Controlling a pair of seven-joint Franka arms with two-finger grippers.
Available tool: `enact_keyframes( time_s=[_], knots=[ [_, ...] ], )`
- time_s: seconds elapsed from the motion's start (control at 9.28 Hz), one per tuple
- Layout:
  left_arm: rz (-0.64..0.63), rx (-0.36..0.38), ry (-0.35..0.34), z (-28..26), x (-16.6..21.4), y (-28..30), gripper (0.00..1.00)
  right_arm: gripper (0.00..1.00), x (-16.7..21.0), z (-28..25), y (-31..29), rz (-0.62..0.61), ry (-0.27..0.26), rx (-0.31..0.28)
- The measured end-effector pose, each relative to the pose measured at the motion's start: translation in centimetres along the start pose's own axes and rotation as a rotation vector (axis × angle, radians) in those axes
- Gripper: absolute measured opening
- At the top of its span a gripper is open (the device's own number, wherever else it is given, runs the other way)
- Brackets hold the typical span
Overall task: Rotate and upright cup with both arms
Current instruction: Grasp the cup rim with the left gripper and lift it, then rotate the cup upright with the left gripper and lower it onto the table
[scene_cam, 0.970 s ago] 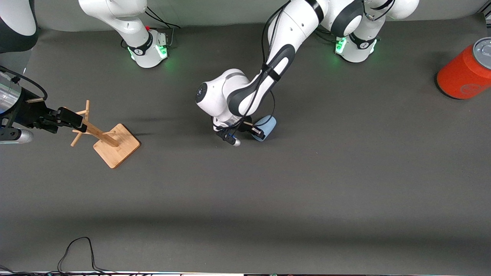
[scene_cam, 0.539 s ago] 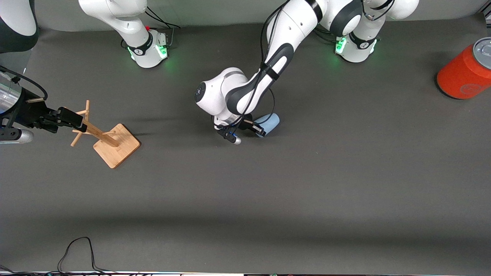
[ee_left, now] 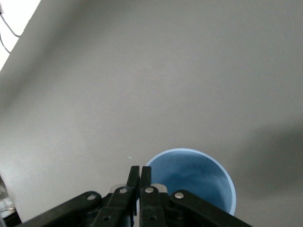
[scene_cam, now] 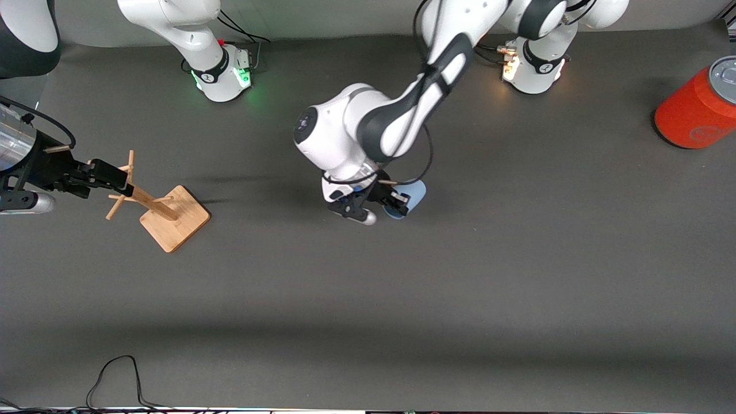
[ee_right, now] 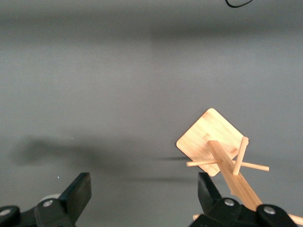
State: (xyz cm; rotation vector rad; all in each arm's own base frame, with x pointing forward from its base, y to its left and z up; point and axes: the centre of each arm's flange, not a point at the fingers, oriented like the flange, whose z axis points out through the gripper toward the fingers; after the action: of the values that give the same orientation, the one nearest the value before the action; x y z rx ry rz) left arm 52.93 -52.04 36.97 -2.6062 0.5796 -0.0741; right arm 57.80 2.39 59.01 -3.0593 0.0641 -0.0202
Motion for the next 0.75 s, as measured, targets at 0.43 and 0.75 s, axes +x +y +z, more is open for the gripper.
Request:
enact_keyframes(
  time_s=[0.43, 0.75],
  knots=[
    [-0.221, -0.259, 0.185, -0.4, 2.0, -4.3, 0.03, 1.00, -0.6, -0.9, 0.9, -0.008, 0.019, -0.085],
    [-0.365, -0.380, 0.347, 3.7, -1.1, -4.8, 0.03, 1.00, -1.2, -2.3, 0.6, -0.022, 0.048, -0.119]
  ],
)
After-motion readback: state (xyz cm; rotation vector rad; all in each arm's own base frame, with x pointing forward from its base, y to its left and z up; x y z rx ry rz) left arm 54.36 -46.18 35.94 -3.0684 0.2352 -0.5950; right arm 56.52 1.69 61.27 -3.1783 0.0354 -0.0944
